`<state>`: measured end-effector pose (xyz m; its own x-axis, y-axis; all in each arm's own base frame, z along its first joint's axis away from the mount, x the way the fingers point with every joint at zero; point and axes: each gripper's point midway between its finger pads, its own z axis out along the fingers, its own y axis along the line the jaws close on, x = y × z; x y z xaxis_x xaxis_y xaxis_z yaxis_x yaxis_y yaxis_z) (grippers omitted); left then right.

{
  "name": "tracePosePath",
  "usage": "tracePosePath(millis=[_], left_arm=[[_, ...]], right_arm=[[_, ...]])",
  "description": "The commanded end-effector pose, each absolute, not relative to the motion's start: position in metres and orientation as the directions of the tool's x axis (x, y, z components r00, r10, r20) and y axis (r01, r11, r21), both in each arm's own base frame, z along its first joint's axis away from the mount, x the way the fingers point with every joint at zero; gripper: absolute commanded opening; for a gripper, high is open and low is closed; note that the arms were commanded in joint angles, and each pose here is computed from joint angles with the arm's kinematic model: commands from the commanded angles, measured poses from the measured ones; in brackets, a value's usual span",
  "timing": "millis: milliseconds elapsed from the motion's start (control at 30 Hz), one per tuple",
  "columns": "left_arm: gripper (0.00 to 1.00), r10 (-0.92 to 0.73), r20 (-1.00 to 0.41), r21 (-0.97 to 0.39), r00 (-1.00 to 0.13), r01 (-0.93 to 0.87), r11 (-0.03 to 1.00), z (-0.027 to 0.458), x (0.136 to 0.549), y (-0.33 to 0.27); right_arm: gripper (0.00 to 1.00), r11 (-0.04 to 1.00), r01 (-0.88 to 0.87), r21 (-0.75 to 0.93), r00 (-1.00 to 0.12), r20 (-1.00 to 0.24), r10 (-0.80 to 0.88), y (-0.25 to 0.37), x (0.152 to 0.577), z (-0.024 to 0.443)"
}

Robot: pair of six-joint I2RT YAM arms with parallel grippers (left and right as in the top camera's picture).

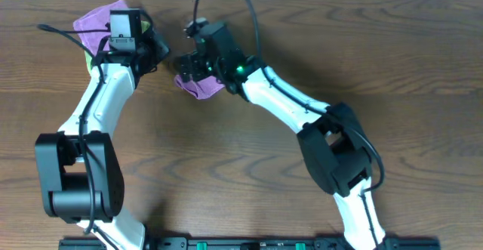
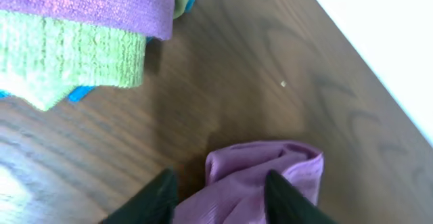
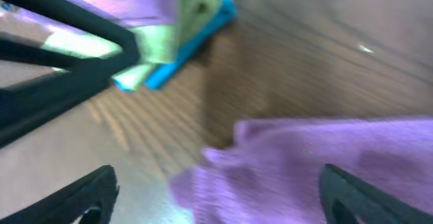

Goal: Fold the cloth
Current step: 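Release the folded pink cloth from the right gripper and withdraw right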

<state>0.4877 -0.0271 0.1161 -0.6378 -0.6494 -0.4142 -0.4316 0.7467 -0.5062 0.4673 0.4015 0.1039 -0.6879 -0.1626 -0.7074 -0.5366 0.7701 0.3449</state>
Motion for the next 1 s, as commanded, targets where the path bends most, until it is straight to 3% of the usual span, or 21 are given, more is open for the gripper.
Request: tracePosePath(millis=[0,67,133,267,533,967], left_arm=[[0.64,-0.650,-0.425,-0.529,-0.630,-0.409,0.743,0.140,0.486,-0.027],[0.89,-0.653,-0.396,-0.537,-0.646,-0.413,0.735,0.139,0.480,-0.031],[0.97,-0.675,-0.336,-0.552,-0.657,-0.443,0.706,0.135,0.472,-0.036],[0.98,-0.730,-0.198,-0.556,-0.654,-0.538,0.634,0.124,0.453,-0.044],[0.97,-0.716,-0.014,-0.554,-0.698,-0.591,0.587,0.113,0.424,-0.065],[0.96,-0.694,0.127,-0.518,-0.709,-0.644,0.563,0.073,0.387,-0.100]], right_arm=[[0.99,0.780,-0.519,0.351,-0.683,-0.719,-0.130,0.377,0.479,0.139],[0.99,0.784,-0.504,0.363,-0.702,-0.701,-0.127,0.364,0.477,0.149],[0.99,0.796,-0.478,0.372,-0.728,-0.675,-0.121,0.343,0.473,0.162],[0.99,0.813,-0.461,0.356,-0.756,-0.637,-0.150,0.300,0.460,0.185],[0.99,0.864,-0.424,0.271,-0.818,-0.525,-0.237,0.208,0.424,0.200],[0.99,0.928,-0.226,0.296,-0.831,-0.555,-0.025,0.099,0.354,0.189]])
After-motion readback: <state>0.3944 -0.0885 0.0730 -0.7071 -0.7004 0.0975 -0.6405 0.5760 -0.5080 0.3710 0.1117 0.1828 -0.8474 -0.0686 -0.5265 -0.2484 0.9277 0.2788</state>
